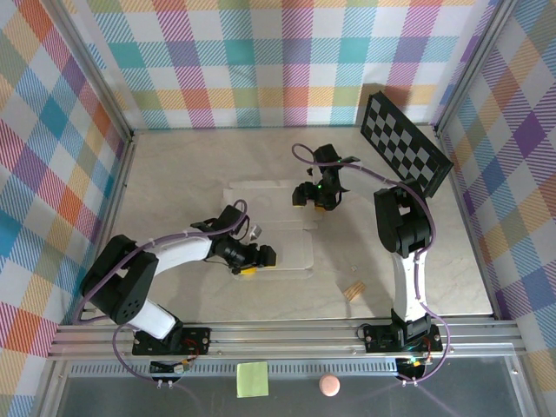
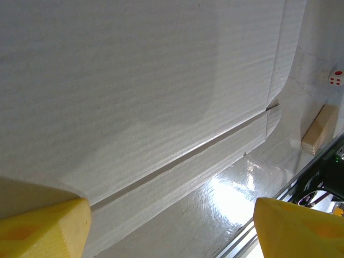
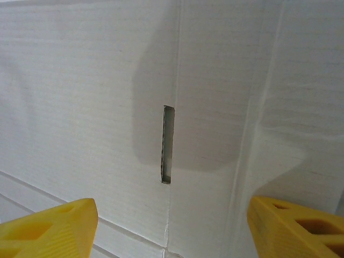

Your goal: Fold the paper box

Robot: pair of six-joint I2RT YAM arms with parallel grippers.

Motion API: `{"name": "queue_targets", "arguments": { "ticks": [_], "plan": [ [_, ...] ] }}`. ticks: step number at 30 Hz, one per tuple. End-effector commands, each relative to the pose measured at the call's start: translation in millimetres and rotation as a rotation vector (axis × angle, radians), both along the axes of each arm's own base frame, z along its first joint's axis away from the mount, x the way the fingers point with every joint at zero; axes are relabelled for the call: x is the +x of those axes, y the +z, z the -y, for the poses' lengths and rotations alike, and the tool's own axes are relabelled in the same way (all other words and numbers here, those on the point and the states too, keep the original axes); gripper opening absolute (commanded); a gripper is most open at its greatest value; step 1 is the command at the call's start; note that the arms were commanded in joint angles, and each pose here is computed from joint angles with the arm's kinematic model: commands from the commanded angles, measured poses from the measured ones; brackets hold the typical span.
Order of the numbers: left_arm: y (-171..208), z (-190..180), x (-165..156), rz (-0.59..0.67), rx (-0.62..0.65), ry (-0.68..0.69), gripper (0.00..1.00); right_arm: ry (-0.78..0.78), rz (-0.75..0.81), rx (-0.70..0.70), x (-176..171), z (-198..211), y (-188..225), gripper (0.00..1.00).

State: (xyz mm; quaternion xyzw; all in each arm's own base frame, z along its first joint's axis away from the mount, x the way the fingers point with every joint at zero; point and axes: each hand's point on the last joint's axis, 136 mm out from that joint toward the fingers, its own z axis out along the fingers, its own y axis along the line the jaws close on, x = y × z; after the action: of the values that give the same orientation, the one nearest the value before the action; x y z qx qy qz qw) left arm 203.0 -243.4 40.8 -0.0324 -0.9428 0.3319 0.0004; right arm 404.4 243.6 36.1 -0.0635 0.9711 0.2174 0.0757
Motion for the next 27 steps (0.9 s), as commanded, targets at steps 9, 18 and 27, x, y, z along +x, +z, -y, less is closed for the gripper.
{"name": "queue_targets", "arguments": {
  "ticks": [9,18,27],
  "plan": [
    [11.7,-5.1,2.6,0.018,0.037,0.102,0.79,0.041,0.042,0.032,-9.7,-1.1,34.8,0.75],
    [42.9,-26.3,54.5,0.156,0.148,0.203,0.79,0.053,0.003,0.225,-13.3,-32.9,52.5,0.74],
    [42.8,-71.9,95.4,0.156,0.135,0.359,0.77,0.113,-0.069,0.327,-27.2,-86.9,48.3,0.69]
  ]
}}
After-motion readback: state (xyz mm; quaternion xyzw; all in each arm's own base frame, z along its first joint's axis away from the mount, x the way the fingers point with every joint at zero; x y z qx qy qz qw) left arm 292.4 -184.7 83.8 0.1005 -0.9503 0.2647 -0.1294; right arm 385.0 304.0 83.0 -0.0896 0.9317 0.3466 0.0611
